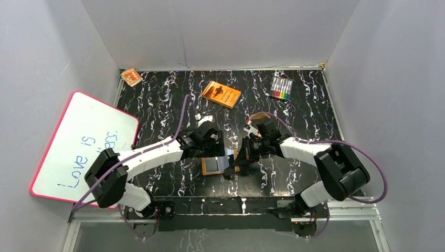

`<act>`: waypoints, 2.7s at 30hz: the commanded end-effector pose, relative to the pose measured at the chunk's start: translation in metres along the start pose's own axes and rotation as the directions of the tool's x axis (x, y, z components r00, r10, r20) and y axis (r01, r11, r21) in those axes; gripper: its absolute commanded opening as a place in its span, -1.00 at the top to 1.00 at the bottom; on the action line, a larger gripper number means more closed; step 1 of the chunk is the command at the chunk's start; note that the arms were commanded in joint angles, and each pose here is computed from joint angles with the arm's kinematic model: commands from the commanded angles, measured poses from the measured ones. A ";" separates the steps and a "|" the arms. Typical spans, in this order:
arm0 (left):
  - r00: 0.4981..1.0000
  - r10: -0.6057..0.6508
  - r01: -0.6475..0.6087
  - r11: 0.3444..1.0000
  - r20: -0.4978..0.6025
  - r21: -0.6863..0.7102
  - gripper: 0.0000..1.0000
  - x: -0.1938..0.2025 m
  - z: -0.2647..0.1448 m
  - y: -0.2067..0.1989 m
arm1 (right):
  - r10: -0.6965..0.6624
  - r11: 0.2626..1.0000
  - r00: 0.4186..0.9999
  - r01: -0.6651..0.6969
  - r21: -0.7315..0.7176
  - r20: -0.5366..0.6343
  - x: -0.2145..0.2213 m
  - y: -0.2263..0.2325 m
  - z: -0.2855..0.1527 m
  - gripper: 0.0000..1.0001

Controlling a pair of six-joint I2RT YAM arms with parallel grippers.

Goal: Put the credit cards into the card holder
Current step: Turn over the card slot in the card holder, then insert the credit card into the card holder.

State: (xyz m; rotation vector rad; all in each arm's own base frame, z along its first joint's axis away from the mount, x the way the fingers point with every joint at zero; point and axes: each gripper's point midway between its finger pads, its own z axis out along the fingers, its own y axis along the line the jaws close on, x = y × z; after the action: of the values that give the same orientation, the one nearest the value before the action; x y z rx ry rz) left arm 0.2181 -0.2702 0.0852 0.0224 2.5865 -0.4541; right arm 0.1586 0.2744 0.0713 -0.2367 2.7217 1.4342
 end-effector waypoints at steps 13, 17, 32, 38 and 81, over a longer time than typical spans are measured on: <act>0.997 -0.078 0.078 0.997 0.020 0.003 -0.47 0.006 -0.006 0.018 | -0.086 0.996 0.996 0.086 -0.019 -0.014 -0.016 0.031 0.032 1.00; 0.995 -0.088 0.088 0.996 0.035 -0.002 -0.46 0.005 -0.008 0.021 | -0.101 0.995 0.995 0.101 0.008 -0.020 -0.017 0.032 0.037 1.00; 0.985 -0.162 0.169 0.978 0.061 -0.120 -0.28 0.012 -0.010 0.072 | -0.125 0.987 0.986 0.112 0.114 0.110 -0.039 0.023 0.006 1.00; 0.973 -0.231 0.230 0.969 0.004 -0.095 -0.14 0.024 0.002 0.083 | -0.096 0.992 0.988 0.086 0.091 0.120 -0.046 0.022 0.013 1.00; 0.966 -0.251 0.235 0.954 -0.063 -0.187 0.07 0.050 0.021 0.111 | -0.004 1.000 0.997 0.002 0.018 0.074 -0.036 0.009 0.031 1.00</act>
State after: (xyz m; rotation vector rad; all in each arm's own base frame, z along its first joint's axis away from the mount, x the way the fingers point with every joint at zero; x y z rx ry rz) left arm 0.2083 -0.1899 0.0235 -0.3361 2.6676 -0.3851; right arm 0.1923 0.3039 0.0639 -0.1589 2.6901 1.3237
